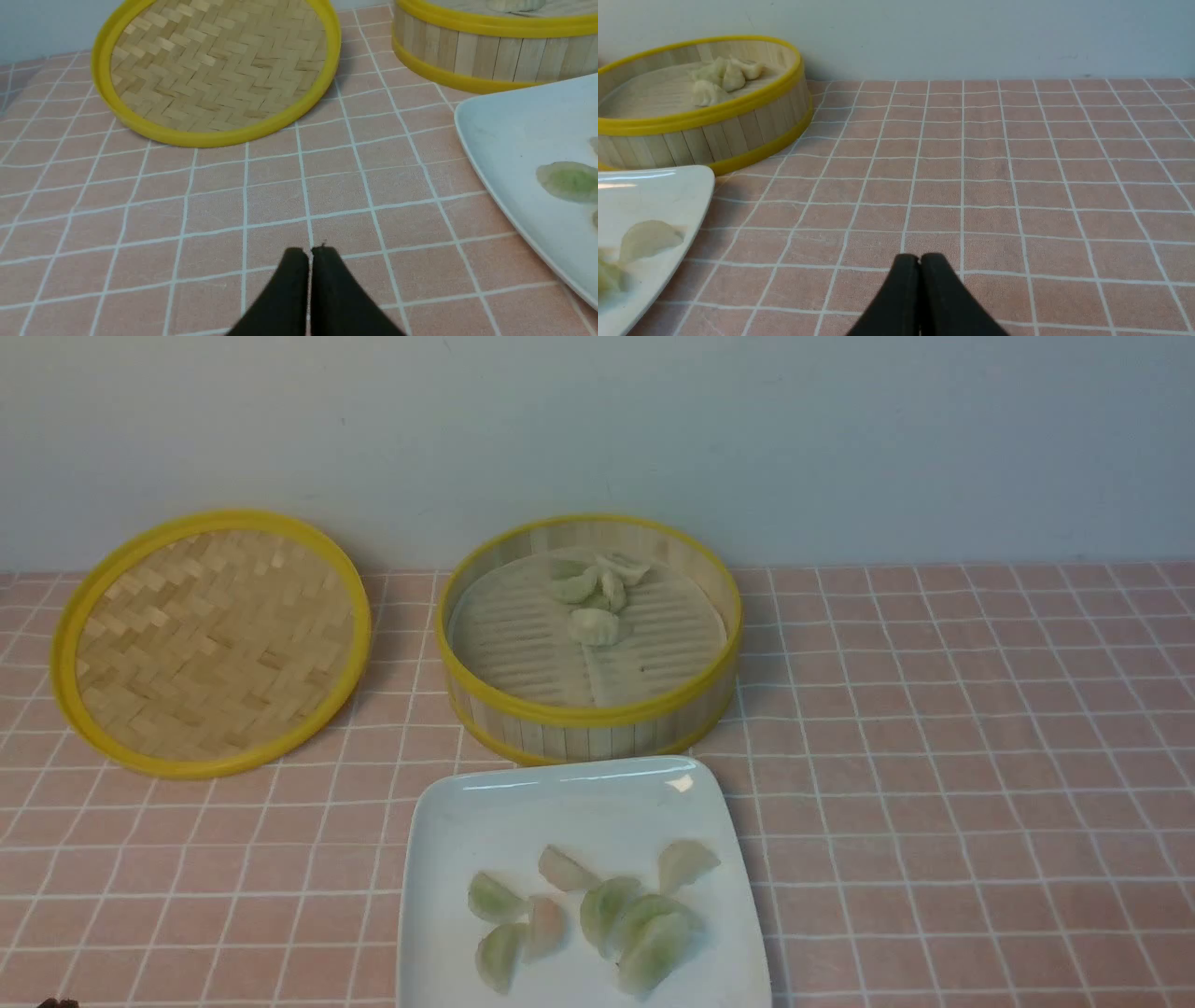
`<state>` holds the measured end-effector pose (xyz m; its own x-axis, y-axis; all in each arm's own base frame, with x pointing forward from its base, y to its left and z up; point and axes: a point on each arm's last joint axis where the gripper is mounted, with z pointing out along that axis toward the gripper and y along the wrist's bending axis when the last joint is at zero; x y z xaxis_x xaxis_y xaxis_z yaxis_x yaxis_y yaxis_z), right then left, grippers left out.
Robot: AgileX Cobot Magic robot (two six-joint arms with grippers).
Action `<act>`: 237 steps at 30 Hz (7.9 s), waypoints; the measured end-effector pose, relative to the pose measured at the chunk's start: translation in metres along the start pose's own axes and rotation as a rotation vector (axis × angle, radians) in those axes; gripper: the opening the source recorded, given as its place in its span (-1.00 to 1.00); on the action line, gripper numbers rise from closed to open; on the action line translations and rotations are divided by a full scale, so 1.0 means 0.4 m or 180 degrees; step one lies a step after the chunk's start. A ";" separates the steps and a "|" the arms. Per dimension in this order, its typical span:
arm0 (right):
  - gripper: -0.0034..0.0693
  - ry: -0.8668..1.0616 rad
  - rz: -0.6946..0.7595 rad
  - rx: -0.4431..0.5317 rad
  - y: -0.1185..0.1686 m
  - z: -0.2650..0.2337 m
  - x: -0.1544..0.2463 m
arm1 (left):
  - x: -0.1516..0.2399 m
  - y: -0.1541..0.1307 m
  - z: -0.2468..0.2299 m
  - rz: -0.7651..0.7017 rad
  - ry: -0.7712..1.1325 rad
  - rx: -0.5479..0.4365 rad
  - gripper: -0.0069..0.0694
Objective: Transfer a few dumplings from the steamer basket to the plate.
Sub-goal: Use the left arm to grab a dumpling from the steamer, then use the left arm to put the dumpling into the plate
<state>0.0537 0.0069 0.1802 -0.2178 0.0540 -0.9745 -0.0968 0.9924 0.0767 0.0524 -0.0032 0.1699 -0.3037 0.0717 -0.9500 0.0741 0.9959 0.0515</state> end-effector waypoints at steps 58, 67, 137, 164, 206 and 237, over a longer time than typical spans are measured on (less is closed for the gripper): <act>-0.95 0.0000 0.0000 0.0000 0.000 0.000 0.000 | -0.652 -0.109 0.351 0.0210 0.2165 0.1312 -0.84; -0.95 0.0000 0.0000 0.0000 0.000 0.000 0.000 | -0.700 -0.298 0.545 0.0981 0.1950 0.1986 -0.84; -0.95 0.0000 0.0000 0.0000 0.000 0.000 0.000 | -0.575 -0.381 1.011 0.1422 0.1663 0.2003 0.13; -0.95 0.0000 0.0003 -0.0001 0.000 0.000 0.000 | -0.471 -0.277 0.567 0.0476 0.3378 0.1920 0.13; -0.95 0.0000 0.0003 -0.0001 0.000 0.000 0.000 | -0.678 -0.126 0.001 0.0295 0.0256 0.1707 -0.84; -0.95 0.0000 0.0003 -0.0001 0.000 0.000 0.000 | -0.336 -0.042 -0.142 -0.0167 -0.1153 0.1355 -0.84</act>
<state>0.0537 0.0070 0.1802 -0.2179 0.0548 -0.9744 -0.0968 0.9923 0.0775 0.0380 -0.0266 0.3141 0.0227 -0.0754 -0.9969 0.4674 0.8823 -0.0561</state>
